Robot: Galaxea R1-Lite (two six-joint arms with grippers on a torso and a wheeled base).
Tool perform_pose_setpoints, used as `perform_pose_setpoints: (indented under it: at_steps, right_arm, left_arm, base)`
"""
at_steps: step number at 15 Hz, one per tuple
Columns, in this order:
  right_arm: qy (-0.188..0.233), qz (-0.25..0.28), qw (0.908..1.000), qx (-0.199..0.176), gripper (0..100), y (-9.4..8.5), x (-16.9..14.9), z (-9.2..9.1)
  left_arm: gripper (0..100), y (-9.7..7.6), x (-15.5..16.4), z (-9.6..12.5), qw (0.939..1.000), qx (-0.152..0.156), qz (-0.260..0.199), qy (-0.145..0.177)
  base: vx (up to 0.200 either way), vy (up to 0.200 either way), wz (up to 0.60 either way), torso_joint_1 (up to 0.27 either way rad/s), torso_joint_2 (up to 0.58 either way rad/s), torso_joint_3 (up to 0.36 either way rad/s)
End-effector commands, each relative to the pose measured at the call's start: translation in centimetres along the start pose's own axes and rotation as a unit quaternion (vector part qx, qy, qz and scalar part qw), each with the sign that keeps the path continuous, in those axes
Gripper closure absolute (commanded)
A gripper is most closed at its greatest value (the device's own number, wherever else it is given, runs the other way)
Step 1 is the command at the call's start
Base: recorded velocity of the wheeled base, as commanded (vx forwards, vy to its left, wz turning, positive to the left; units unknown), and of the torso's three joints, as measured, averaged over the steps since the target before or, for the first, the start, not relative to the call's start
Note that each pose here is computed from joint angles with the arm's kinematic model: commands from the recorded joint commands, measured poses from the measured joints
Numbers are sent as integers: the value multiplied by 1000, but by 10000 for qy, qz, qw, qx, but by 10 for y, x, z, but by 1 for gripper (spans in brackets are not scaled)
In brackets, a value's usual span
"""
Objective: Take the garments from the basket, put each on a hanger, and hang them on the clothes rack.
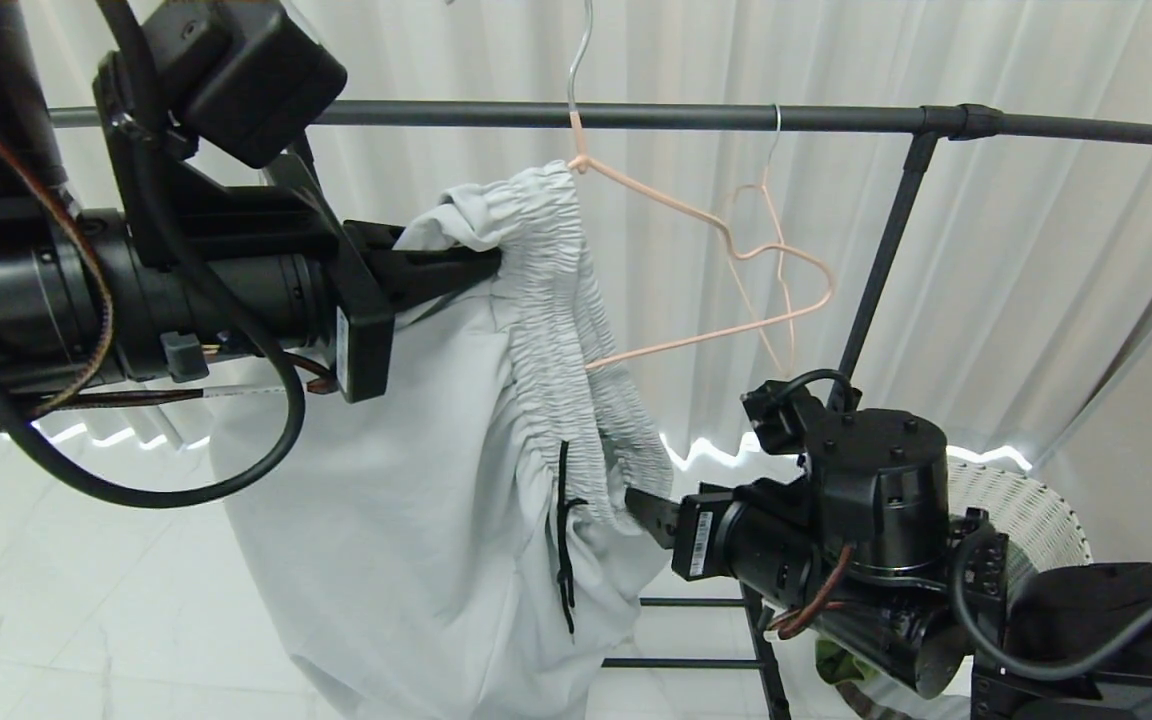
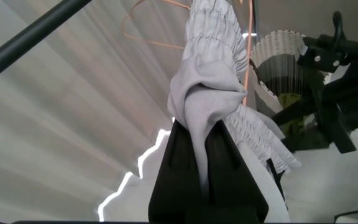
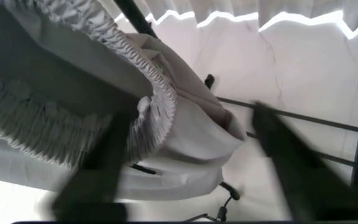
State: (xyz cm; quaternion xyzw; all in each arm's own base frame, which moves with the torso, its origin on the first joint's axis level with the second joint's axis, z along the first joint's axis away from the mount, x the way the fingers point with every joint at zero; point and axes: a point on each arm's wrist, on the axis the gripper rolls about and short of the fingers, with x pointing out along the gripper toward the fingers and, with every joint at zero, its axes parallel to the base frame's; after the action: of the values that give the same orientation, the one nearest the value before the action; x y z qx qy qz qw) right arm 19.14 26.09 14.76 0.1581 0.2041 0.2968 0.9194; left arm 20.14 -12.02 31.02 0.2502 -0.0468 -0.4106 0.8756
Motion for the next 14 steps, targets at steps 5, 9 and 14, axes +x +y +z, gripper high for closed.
perform_pose_setpoints:
  at_steps: [5,9,14]
  right_arm:
    - [-86,-270,9996,30,100,-14,3,5]
    - [-418,-897,9950,-92,100,-54,5,30]
    - [-621,-1325,9889,-269,100,-83,3,48]
  left_arm:
    - [100,-2,-3,-1,10000,5,-10,6]
    - [100,-10,-16,-7,10000,6,-52,73]
    - [100,-25,-33,-19,9997,-25,-144,195]
  base:
    - [0,0,0,0,0,0]
    - [0,0,0,0,0,0]
    - [0,0,0,0,0,0]
